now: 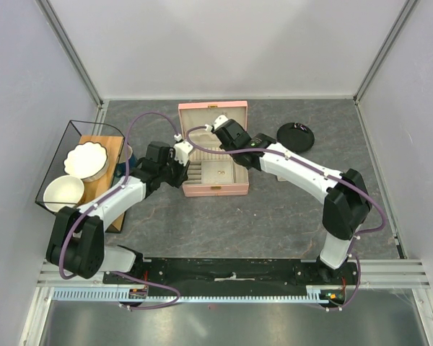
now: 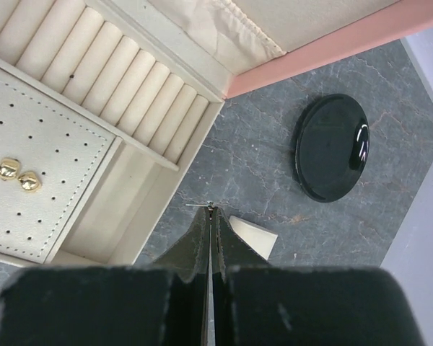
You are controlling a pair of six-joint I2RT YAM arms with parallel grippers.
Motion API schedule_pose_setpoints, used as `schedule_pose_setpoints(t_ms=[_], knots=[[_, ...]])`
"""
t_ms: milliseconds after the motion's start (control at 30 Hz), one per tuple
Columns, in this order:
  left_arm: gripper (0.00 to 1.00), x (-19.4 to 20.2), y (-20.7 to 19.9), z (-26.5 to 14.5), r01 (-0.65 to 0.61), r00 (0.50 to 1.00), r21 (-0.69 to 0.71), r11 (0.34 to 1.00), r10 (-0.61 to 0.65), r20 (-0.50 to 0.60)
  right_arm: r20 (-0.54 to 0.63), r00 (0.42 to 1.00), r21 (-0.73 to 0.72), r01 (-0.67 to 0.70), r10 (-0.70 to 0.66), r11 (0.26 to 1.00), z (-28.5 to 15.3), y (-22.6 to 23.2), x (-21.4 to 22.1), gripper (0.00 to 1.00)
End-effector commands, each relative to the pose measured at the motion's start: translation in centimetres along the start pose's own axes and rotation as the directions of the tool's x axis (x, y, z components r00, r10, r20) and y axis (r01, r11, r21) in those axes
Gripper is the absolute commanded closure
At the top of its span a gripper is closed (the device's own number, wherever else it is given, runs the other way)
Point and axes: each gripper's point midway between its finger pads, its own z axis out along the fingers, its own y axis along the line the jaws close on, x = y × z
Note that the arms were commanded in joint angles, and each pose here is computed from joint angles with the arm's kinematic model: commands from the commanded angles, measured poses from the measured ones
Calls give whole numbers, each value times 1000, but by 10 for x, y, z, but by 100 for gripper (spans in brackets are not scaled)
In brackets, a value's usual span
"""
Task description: Organize the mixed jewelry
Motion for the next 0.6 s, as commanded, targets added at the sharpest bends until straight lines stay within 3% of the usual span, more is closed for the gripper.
schedule_pose_setpoints(t_ms=[0, 400, 567], knots=[[94, 50, -26, -7, -18, 987, 112, 994, 36, -159, 36, 999, -27, -5, 6, 1000, -14, 7, -5, 100], [94, 55, -30, -13, -17, 986, 121, 993, 36, -162, 54, 998, -79, 49, -44, 996, -20, 34, 3, 100], [84, 52, -30, -13, -7, 988, 121, 993, 26, -154, 65, 997, -96, 57, -51, 994, -21, 43, -2, 100]])
